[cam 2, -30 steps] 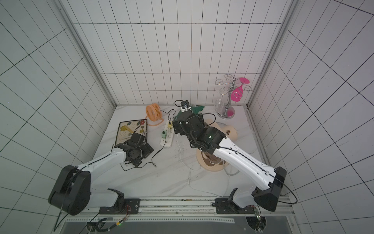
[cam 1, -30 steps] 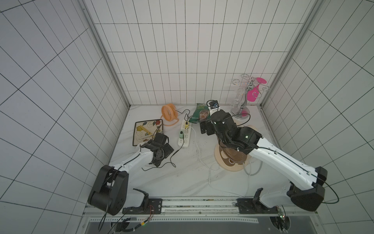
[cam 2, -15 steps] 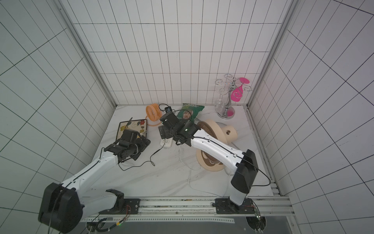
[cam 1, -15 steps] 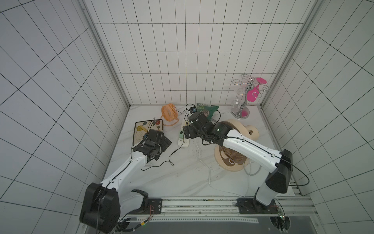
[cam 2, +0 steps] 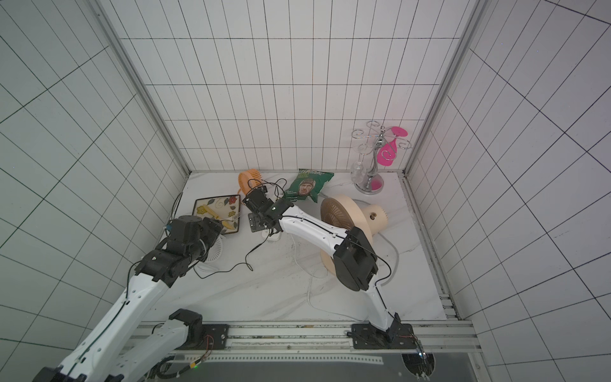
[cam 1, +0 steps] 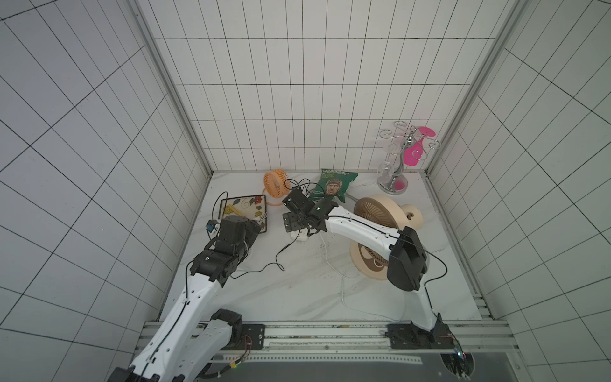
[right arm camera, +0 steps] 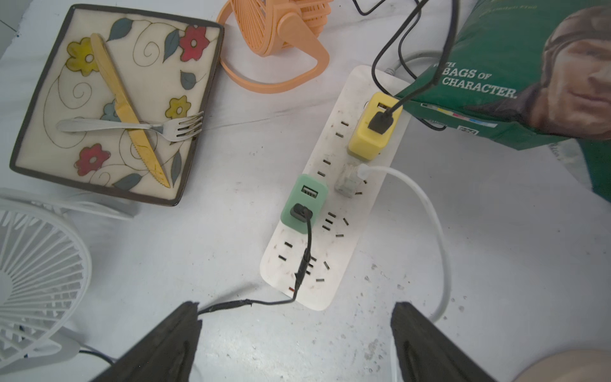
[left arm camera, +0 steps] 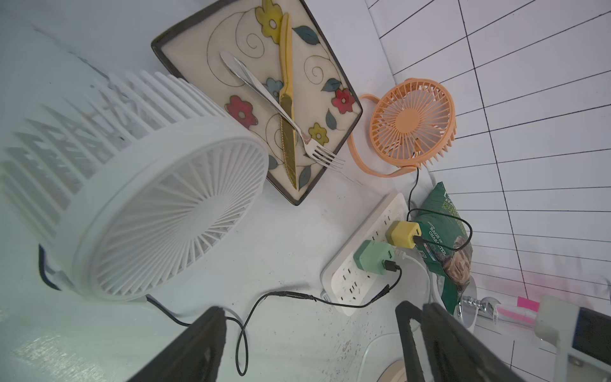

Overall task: Unplug the desk fan from the power strip
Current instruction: Move the socket to the center of the board.

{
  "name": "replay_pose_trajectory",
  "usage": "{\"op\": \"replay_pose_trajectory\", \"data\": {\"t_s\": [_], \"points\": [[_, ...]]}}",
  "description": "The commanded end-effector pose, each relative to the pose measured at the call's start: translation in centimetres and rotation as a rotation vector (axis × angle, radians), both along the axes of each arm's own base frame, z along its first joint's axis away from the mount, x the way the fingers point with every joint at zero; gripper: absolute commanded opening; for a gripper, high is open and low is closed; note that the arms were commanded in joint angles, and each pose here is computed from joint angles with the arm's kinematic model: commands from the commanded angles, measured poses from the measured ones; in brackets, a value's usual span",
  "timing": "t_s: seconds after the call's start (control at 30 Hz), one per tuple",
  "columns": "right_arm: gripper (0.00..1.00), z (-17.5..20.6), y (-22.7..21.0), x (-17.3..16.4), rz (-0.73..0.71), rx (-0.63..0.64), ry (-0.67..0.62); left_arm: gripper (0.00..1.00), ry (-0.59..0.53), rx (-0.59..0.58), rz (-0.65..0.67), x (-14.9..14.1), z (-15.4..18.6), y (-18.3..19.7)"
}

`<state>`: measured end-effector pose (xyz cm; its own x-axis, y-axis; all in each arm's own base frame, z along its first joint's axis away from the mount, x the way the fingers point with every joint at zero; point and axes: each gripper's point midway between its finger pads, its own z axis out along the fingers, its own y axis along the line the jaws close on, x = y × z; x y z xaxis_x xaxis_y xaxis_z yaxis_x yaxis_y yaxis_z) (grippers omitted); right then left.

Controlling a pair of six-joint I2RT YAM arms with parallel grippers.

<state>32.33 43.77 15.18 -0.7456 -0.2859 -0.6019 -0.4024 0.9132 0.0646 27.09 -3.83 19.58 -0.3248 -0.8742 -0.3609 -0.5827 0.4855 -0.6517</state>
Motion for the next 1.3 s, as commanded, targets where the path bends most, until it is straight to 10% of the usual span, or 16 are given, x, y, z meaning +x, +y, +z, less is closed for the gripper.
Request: {"op": "replay_pose_trajectory", "data": {"t_s": [0.0, 0.67, 1.27], "points": [[0.92, -1.6, -1.5, 2.1, -0.154, 0.006, 0.042, 0.94, -0.017, 0.018, 0.051, -0.5, 1.2, 1.1], [0.85, -6.0, 0.7, 4.2, -0.201, 0.047, 0.127, 0.94, -0.045, 0.039, 0.047, -0.5, 2.3, 1.8], [0.39, -7.7, 1.5, 3.3, -0.170, 0.002, 0.145, 0.94, -0.040, 0.032, 0.045, -0.6, 2.2, 1.8]]}}
